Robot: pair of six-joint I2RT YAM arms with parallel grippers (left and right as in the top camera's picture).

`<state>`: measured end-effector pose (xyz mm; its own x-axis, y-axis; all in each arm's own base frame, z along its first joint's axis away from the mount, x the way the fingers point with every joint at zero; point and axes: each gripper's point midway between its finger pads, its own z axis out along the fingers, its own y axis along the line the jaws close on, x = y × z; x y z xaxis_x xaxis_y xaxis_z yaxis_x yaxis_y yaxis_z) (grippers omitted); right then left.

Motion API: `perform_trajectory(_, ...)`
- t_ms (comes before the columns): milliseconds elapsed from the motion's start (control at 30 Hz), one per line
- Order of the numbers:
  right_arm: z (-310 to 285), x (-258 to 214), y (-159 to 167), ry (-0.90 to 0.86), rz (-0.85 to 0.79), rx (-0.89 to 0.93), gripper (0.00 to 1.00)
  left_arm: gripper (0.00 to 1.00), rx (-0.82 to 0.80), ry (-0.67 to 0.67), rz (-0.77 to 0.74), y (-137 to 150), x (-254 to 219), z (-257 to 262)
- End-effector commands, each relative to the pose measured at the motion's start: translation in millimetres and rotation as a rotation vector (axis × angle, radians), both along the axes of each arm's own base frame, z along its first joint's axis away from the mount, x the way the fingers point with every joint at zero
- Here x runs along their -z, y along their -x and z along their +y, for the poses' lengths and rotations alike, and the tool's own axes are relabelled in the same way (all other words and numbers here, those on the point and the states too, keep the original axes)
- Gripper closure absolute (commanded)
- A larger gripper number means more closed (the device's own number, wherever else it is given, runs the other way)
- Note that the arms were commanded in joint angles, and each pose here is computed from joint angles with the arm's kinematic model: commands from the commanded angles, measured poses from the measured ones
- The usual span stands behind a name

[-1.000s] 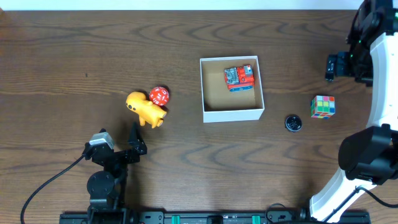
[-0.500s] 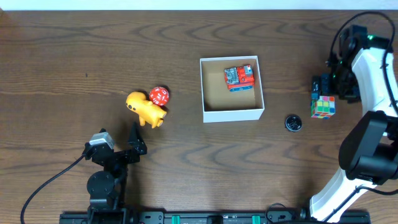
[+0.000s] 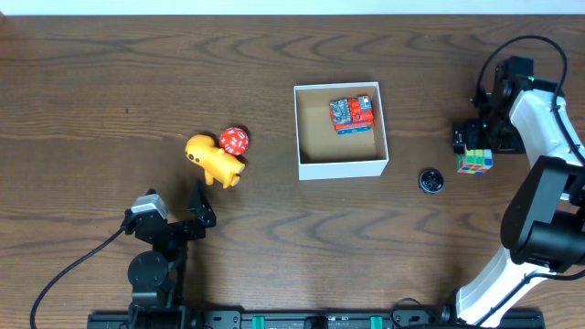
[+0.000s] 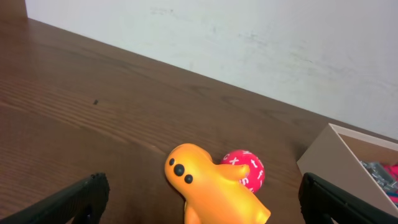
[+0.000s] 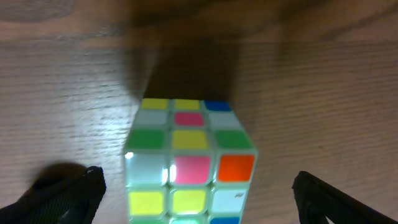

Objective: Pack container
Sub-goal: 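Lower the right gripper and grasp the Rubik's cube, lift it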

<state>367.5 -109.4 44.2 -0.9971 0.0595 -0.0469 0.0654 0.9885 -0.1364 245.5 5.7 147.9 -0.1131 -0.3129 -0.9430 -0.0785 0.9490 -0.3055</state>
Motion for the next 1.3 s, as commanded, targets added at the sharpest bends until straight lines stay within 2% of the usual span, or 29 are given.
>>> perform_trajectory(0, -7, 3, 4, -0.009, -0.010, 0.003, 0.01, 0.02, -0.011, -0.018, 0.058, 1, 19, 3)
perform_trajectory(100, -1, 8, 1, -0.059, -0.033, 0.006, 0.02, 0.02, -0.010, -0.018, 0.058, 1, 19, 3)
perform_trajectory(167, 5, 10, -1, -0.093, -0.048, 0.004, 0.06, 0.02, -0.011, -0.018, 0.058, 1, 19, 3)
perform_trajectory(233, 8, 10, -3, -0.115, -0.056, 0.004, 0.14, 0.02, -0.010, -0.018, 0.058, 1, 19, 3)
perform_trajectory(400, 10, 11, -3, -0.130, -0.057, 0.041, 0.20, 0.02, -0.010, -0.018, 0.058, 1, 19, 3)
perform_trajectory(600, 11, 13, 3, -0.137, -0.041, 0.090, 0.16, 0.02, -0.010, -0.018, 0.058, 1, 19, 3)
perform_trajectory(1000, 12, 27, 6, -0.136, -0.051, 0.116, 0.21, 0.02, -0.011, -0.018, 0.058, 1, 19, 3)
perform_trajectory(1200, 12, 27, 6, -0.137, -0.049, 0.117, 0.31, 0.02, -0.010, -0.018, 0.058, 1, 19, 3)
perform_trajectory(1267, 12, 27, 6, -0.137, -0.049, 0.117, 0.39, 0.02, -0.010, -0.018, 0.058, 1, 19, 3)
